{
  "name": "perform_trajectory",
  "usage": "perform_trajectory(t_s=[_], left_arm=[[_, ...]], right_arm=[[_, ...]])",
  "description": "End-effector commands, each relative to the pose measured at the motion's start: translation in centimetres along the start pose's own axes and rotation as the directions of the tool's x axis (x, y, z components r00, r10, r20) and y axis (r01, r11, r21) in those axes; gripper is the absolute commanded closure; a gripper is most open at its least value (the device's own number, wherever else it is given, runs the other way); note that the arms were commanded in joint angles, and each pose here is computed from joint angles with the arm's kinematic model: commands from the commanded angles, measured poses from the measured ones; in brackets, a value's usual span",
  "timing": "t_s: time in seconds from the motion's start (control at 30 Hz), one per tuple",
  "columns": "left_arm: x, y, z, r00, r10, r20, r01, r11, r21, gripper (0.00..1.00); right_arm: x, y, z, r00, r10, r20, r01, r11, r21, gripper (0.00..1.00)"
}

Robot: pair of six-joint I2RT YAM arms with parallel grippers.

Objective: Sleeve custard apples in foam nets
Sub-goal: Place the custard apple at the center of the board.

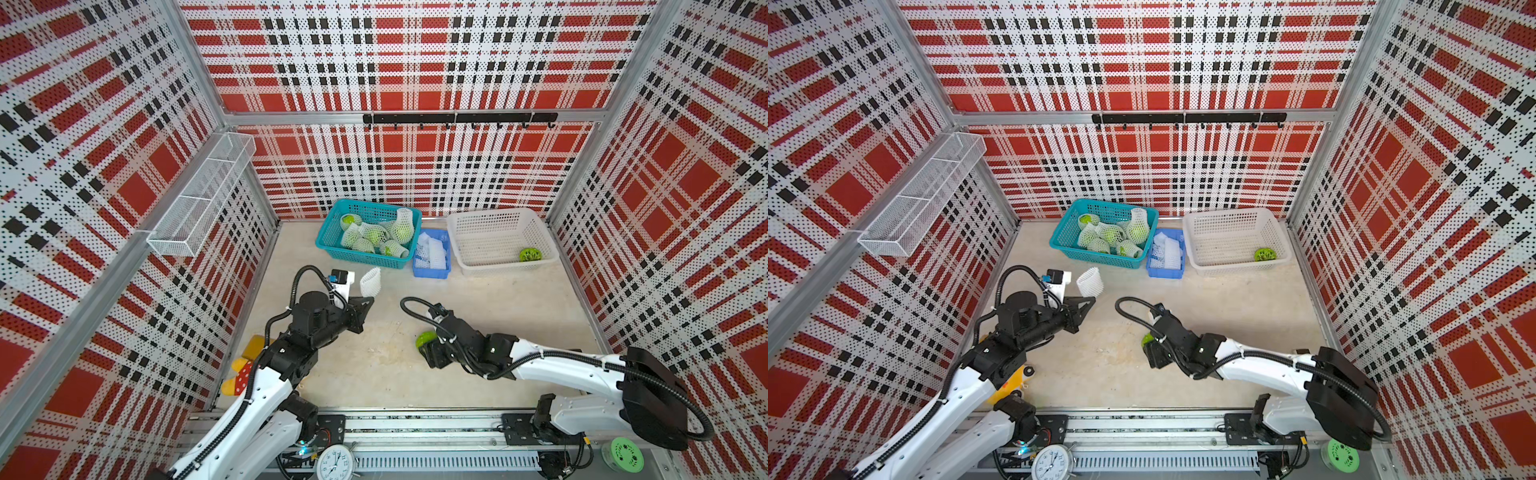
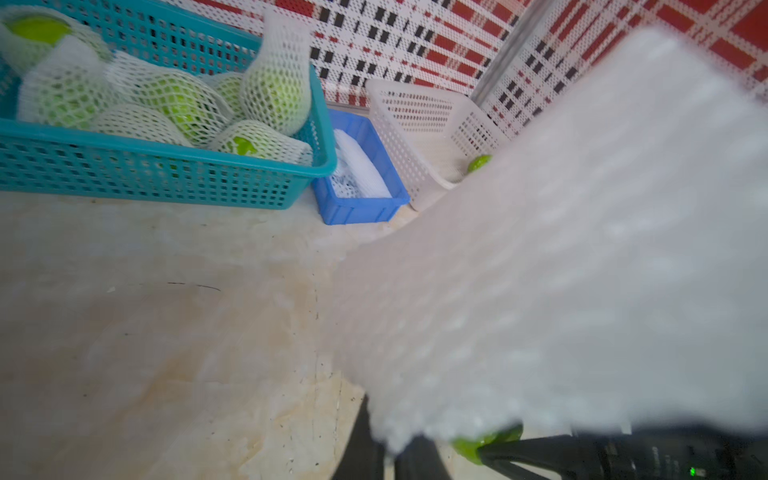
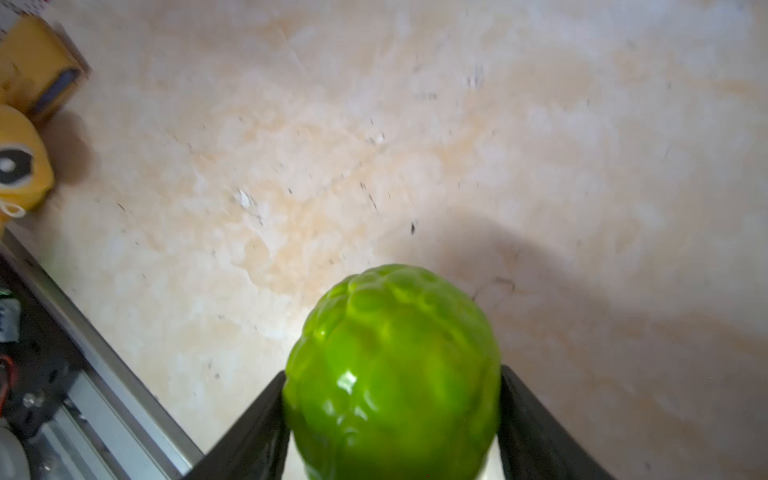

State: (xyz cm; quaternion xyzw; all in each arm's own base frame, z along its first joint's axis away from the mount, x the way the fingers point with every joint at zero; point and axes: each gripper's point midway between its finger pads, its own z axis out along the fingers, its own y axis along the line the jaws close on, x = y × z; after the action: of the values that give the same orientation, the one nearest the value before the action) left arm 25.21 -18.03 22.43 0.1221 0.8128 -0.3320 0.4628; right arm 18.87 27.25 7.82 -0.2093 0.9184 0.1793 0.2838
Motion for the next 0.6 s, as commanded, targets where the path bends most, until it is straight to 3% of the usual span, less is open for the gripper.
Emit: perform_trajectory(t_s=[0.0,0.33,0.57], left_arm=[[0.0,-1.9,0.6,0.999,0.051,-0.013,-0.050,0.997,0.064,0.91],[1.3,-1.8,1.6,0.997,0.027,-0.076,-0.022,0.997,0.069,0.89],[1.6,-2.5,1.9,0.994,0.039,-0.101,-0.029,0.994,0.102,0.86]], right_arm=[[1.3,-0.6,0.3,0.998,0.067,0.008,-0.067,0.997,0.032,0.41],[0.1,-0.9,-0.7,0.998,-0.007,0.063,0.003,0.998,0.055,0.10],[-2.9,-1.2,-3.9,0.985,-0.075,0.159,0.064,0.995,0.075,0.05]])
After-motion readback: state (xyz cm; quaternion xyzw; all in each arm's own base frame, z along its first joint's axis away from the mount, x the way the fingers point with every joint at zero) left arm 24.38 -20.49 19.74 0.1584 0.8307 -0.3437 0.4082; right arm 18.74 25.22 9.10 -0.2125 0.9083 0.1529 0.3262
